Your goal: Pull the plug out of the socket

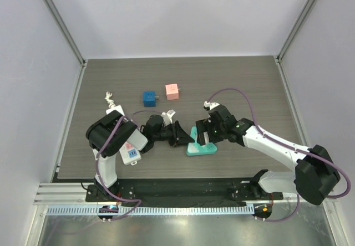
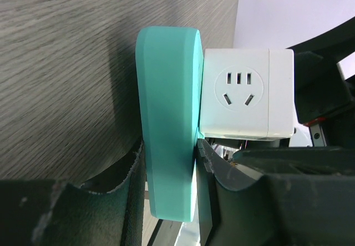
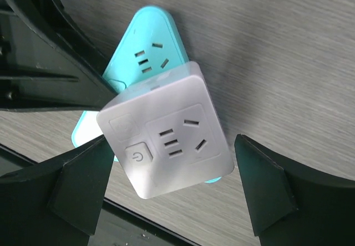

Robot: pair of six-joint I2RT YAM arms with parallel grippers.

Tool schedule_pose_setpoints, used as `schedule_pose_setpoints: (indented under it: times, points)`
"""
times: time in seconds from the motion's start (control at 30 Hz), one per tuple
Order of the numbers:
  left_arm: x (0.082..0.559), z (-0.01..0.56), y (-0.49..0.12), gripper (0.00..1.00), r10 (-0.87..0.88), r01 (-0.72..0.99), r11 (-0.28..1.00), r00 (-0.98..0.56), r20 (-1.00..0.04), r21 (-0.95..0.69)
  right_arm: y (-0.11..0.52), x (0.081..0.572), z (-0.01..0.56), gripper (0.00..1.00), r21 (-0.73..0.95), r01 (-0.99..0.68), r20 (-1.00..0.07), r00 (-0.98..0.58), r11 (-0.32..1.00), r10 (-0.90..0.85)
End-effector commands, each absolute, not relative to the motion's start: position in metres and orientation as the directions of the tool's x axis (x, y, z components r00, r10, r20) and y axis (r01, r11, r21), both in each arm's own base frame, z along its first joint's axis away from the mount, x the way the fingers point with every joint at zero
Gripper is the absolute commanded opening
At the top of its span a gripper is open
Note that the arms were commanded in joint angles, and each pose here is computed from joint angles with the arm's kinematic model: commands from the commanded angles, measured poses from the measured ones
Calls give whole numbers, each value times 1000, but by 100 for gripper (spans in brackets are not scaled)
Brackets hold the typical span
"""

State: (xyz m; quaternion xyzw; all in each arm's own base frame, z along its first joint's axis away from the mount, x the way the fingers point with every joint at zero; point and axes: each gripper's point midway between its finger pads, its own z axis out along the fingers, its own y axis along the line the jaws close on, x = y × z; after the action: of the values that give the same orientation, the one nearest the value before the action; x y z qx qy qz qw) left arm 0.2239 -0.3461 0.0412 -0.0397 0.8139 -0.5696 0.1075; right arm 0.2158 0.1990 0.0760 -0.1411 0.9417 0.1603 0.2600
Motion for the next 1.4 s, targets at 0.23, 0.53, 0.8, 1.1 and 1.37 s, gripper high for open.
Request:
schedule_pose_setpoints:
  times: [0.23, 0.53, 0.8, 1.1, 1.37]
  points:
    - [225, 28, -335, 0, -209, 53, 410, -966, -151, -911, 216, 241, 94, 86, 211, -414, -640, -743, 885, -195]
    - [229, 22, -331, 0, -237, 24, 437, -961, -141, -899, 215, 238, 82, 79, 207, -412, -626, -753, 887, -204]
    - [230, 17, -330, 0, -248, 4, 463, -960, -133, -886, 219, 234, 73, 77, 225, -425, -606, -766, 877, -216]
    - [230, 10, -329, 0, -243, -4, 509, -960, -139, -861, 221, 233, 73, 74, 237, -429, -605, -767, 872, -213]
    - [231, 5, -327, 0, -246, -16, 561, -958, -148, -828, 225, 236, 85, 59, 254, -435, -635, -748, 864, -190]
